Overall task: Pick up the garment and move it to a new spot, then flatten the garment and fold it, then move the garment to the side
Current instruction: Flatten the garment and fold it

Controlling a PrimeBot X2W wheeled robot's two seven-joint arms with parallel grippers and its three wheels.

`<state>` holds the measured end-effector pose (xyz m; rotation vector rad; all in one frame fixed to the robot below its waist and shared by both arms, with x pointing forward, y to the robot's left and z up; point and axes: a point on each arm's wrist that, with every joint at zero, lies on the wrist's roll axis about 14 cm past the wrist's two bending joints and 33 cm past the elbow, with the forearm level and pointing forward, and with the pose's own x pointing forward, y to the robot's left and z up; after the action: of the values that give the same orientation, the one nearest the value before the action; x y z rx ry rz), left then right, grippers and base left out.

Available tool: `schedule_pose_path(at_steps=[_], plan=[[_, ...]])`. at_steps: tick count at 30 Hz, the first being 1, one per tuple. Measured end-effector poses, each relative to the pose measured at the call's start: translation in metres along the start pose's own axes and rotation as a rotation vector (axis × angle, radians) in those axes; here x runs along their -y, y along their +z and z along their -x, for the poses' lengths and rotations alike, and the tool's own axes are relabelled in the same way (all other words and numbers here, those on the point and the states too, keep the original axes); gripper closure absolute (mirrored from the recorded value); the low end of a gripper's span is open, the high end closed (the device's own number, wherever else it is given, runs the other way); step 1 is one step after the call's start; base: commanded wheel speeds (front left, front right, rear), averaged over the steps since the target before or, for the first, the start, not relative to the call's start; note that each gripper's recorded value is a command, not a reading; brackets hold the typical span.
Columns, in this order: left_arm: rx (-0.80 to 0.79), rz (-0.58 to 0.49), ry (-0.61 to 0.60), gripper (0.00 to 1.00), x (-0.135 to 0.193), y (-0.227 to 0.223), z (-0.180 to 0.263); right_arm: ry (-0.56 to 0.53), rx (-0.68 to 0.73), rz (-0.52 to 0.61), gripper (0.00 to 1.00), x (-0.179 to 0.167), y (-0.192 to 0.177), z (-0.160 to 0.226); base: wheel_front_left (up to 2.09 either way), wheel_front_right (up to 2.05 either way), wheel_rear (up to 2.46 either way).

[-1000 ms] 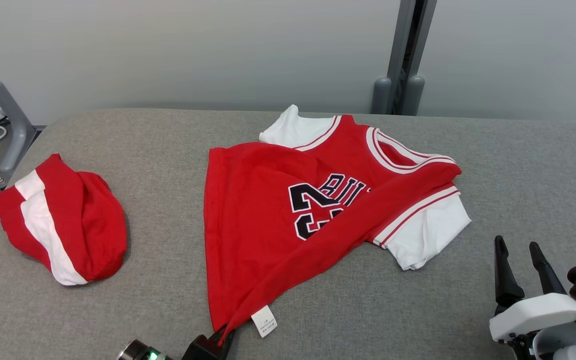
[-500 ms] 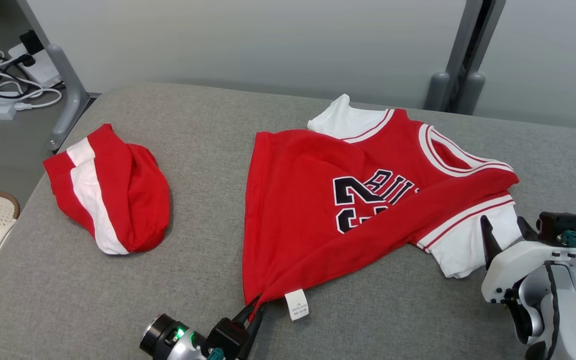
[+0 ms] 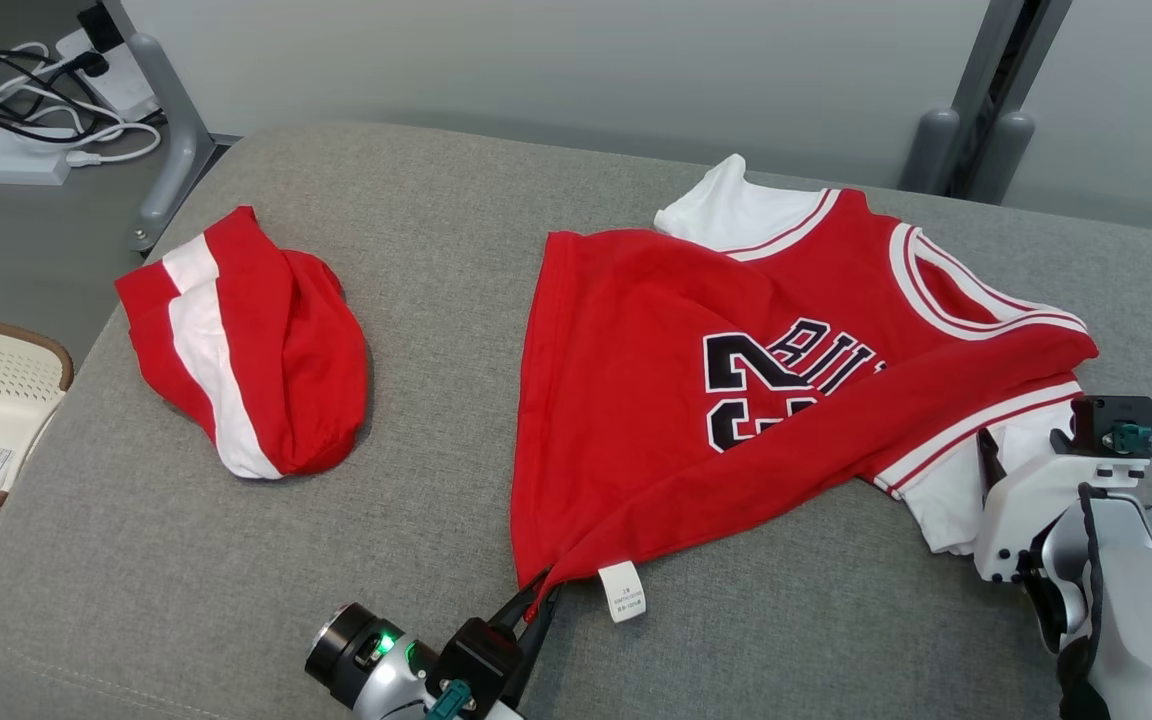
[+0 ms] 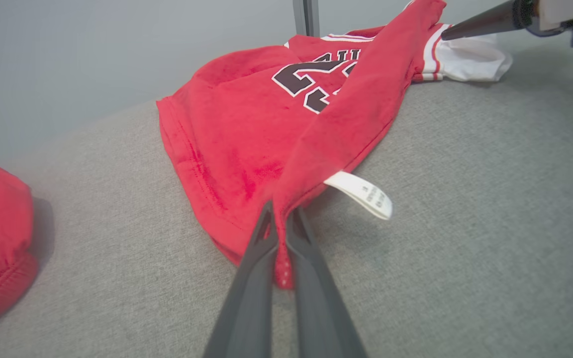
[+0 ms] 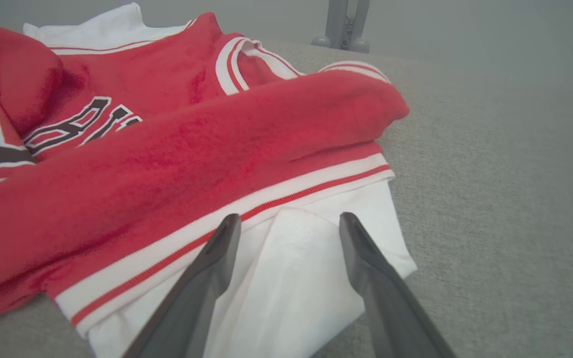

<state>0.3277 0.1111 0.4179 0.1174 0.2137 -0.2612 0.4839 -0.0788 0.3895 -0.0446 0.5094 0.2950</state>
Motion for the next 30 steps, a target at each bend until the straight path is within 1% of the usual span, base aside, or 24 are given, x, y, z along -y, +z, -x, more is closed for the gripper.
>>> schedule_pose_path(at_steps=[10, 11, 12, 13, 14, 15, 16, 17, 18, 20, 25, 30], plan=[[-0.009, 0.001, 0.003, 1.00, -0.001, -0.003, 0.000, -0.009, -0.028, -0.018, 0.00, 0.002, -0.006, -0.006, 0.00, 0.00, 0.00], [-0.009, 0.002, 0.002, 1.00, -0.001, -0.003, 0.000, -0.010, -0.033, -0.022, 0.04, 0.003, -0.008, -0.007, 0.00, 0.00, 0.00], [-0.010, 0.001, 0.002, 1.00, -0.001, -0.003, 0.000, -0.012, -0.041, -0.024, 0.23, 0.003, -0.010, -0.007, 0.00, 0.00, 0.00], [-0.010, 0.000, 0.001, 1.00, -0.002, -0.003, -0.001, -0.013, -0.046, -0.025, 0.58, 0.004, -0.011, -0.007, 0.00, 0.00, 0.00], [-0.009, 0.000, 0.002, 1.00, -0.002, -0.002, -0.001, -0.013, -0.048, -0.027, 0.71, 0.004, -0.012, -0.008, 0.00, 0.00, 0.00], [-0.009, -0.001, 0.002, 1.00, -0.002, -0.002, -0.001, -0.012, -0.048, -0.026, 0.80, 0.004, -0.011, -0.008, 0.00, 0.00, 0.00], [-0.009, -0.002, 0.003, 1.00, -0.003, -0.002, -0.001, -0.012, -0.044, -0.026, 0.85, 0.003, -0.010, -0.009, 0.00, 0.00, 0.00], [-0.010, -0.004, 0.003, 1.00, -0.003, -0.003, -0.001, -0.014, -0.040, -0.029, 0.88, 0.004, -0.009, -0.009, 0.00, 0.00, 0.00], [-0.009, -0.005, 0.005, 1.00, -0.004, -0.003, -0.001, -0.016, -0.035, -0.032, 0.89, 0.005, -0.009, -0.008, 0.00, 0.00, 0.00], [-0.007, -0.007, 0.003, 1.00, -0.003, -0.002, -0.001, -0.022, -0.028, -0.038, 1.00, 0.007, -0.009, -0.007, 0.00, 0.00, 0.00], [0.003, -0.007, 0.001, 1.00, -0.003, 0.001, -0.001, -0.031, 0.006, -0.043, 1.00, 0.009, -0.003, -0.001, 0.00, 0.00, 0.00], [0.020, -0.012, -0.001, 1.00, -0.001, 0.005, 0.002, -0.040, 0.109, -0.078, 1.00, 0.010, 0.017, 0.009, 0.00, 0.00, 0.00]])
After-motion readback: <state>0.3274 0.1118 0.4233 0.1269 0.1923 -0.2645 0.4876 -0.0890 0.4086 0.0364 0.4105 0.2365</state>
